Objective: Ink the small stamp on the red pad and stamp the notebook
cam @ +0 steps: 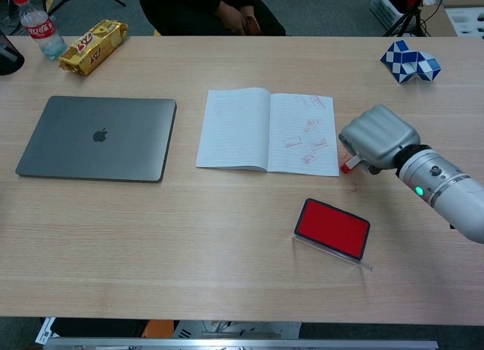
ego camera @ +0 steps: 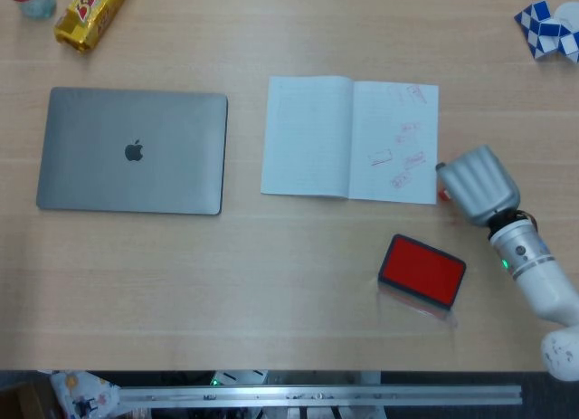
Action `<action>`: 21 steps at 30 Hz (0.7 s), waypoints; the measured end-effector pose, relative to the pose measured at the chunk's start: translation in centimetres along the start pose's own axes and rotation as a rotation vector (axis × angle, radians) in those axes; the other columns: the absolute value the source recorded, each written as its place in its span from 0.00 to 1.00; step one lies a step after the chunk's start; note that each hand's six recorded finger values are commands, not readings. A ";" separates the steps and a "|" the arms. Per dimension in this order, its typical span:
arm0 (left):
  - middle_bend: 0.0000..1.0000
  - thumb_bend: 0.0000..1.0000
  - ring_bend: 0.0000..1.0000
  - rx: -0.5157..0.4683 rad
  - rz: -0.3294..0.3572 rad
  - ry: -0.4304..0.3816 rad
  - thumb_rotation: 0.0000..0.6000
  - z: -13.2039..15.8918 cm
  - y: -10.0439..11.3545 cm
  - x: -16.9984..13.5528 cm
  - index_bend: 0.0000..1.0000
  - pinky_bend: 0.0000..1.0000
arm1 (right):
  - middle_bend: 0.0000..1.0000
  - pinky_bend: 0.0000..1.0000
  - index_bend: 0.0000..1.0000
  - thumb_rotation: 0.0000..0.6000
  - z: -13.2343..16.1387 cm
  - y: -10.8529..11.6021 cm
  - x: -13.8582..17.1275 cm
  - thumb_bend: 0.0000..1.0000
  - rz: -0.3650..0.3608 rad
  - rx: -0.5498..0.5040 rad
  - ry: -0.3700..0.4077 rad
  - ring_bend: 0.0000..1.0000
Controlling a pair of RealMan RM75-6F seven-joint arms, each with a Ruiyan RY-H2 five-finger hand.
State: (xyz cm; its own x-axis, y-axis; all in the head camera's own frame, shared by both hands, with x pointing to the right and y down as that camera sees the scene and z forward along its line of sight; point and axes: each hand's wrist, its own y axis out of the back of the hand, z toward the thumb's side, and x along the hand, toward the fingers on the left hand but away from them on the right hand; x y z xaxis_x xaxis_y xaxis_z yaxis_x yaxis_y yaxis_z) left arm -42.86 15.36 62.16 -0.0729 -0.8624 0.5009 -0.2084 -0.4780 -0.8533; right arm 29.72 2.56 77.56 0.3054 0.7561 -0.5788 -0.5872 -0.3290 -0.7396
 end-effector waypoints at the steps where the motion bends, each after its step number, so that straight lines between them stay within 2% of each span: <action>1: 0.03 0.27 0.03 0.000 0.000 0.000 1.00 0.0 0.0 0.0 0.03 0.04 | 1.00 1.00 0.56 1.00 0.0 0.1 0.0 0.27 0.000 -0.003 0.000 1.00; 5: 0.03 0.27 0.03 0.000 0.001 0.001 1.00 0.0 0.1 -0.1 0.03 0.04 | 1.00 1.00 0.51 1.00 0.0 0.2 0.0 0.27 0.003 -0.008 0.003 1.00; 12: 0.03 0.27 0.03 0.002 0.002 0.002 1.00 0.0 0.1 -0.1 0.03 0.04 | 1.00 1.00 0.51 1.00 -0.1 -0.2 0.1 0.26 0.026 -0.010 0.002 1.00; 21: 0.03 0.27 0.03 0.002 0.002 -0.002 1.00 0.1 0.2 0.0 0.03 0.04 | 1.00 1.00 0.42 1.00 -0.7 0.2 0.5 0.26 0.029 -0.017 -0.002 1.00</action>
State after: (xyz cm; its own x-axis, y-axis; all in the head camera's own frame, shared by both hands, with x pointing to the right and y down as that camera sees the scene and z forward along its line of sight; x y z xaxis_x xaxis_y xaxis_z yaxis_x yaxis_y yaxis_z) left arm -42.75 15.25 62.01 -0.0717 -0.8636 0.4991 -0.2061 -0.4768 -0.8545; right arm 30.27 2.52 76.89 0.2867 0.7476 -0.5991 -0.5829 -0.3601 -0.7284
